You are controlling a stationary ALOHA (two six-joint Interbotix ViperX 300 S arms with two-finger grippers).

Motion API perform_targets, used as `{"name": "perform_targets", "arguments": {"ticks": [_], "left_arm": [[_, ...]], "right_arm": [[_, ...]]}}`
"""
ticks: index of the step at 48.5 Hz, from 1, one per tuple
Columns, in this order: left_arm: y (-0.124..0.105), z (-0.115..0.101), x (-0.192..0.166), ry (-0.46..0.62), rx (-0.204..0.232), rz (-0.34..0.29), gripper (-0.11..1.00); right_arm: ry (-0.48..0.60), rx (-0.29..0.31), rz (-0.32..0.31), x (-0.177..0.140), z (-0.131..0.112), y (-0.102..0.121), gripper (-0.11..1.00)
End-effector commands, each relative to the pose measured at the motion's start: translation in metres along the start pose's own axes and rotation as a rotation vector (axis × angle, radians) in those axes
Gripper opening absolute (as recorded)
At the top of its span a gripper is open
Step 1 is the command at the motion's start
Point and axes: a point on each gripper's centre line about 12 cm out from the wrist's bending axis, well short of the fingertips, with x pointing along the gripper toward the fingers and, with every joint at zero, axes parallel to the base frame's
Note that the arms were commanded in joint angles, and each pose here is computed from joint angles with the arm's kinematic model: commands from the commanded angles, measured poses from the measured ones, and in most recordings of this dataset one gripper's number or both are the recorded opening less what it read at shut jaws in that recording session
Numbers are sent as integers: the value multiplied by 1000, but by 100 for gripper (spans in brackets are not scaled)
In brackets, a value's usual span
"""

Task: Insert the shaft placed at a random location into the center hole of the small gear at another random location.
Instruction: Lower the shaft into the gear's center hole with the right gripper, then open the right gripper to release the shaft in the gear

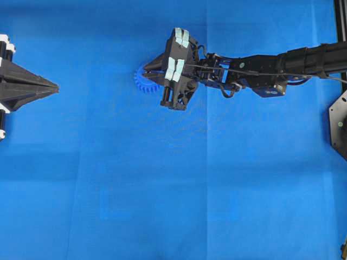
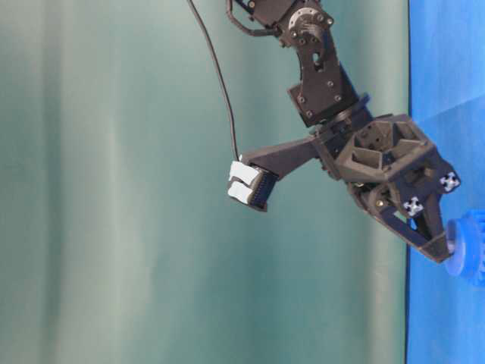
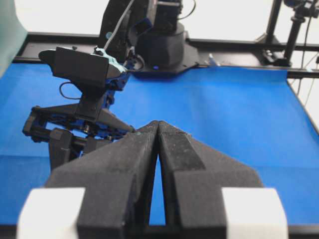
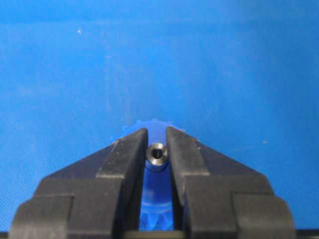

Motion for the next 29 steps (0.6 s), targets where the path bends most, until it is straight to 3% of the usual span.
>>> {"name": "perform_targets", "arguments": {"ticks": [1,18,24,29], "left_arm": [[0,4,1,-12,0,-2,0],[0,3,1,-9,-2,-2,0],[0,3,1,-11,-2,0,0],[0,3,1,-11,-3,0,0]], "right_arm": [[-41,6,1,0,15,0,3],[-38,9,1,0,14,0,7],[-40,8,3,0,14,2,29],[-46,11,6,0,16,3,59]]}}
